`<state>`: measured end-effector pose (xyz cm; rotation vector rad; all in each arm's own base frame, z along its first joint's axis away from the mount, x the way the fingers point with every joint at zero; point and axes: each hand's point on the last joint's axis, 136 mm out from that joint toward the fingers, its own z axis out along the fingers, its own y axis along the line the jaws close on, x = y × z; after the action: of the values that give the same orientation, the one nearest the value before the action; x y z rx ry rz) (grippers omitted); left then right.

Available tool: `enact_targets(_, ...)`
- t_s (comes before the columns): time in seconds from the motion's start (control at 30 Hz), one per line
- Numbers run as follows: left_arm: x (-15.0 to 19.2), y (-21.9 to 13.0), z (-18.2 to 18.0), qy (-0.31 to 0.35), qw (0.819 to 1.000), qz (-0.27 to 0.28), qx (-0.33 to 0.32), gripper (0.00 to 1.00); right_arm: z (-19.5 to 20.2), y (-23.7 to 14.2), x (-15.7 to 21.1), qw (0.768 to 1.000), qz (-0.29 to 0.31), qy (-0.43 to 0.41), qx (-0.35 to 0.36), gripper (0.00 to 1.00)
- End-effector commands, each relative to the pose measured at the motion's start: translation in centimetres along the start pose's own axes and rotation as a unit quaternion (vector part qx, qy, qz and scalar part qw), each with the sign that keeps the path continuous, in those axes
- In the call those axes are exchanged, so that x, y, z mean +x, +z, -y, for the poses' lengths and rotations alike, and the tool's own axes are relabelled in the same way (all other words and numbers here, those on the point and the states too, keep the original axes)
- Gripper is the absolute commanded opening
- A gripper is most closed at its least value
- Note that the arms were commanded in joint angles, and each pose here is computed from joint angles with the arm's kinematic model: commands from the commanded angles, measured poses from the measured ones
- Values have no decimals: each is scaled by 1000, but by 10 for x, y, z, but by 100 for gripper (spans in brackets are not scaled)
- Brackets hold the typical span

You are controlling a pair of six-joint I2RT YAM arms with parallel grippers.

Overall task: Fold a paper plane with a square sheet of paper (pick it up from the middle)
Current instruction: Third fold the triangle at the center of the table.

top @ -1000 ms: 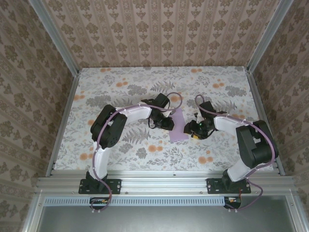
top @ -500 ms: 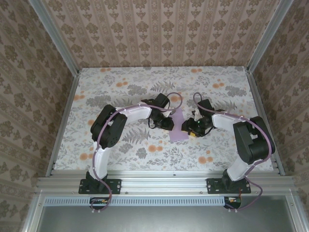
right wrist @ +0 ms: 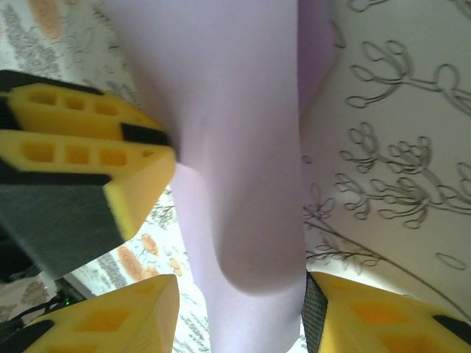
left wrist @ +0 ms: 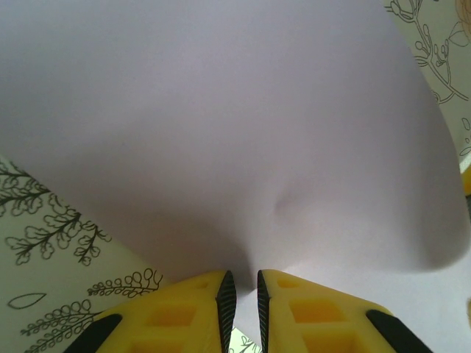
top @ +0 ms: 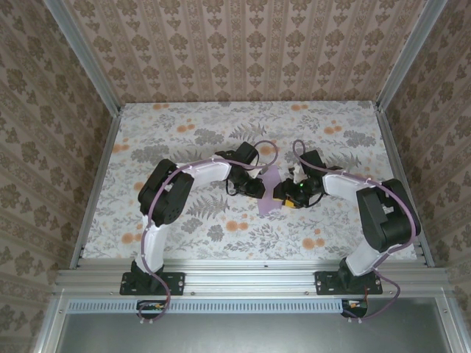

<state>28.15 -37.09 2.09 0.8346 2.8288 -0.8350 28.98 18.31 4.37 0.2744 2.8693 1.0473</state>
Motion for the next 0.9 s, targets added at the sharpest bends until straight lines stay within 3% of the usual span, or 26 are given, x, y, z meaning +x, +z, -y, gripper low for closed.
enact_targets(0.0, 39, 25, -34, -19, 996, -69, -45, 21, -19, -6, 2, 999, 1, -6, -48, 50)
enact_targets(0.87, 44, 25, -38, -26, 996, -76, -39, 20, -26, -15, 13, 994, 11, 14, -108, 46)
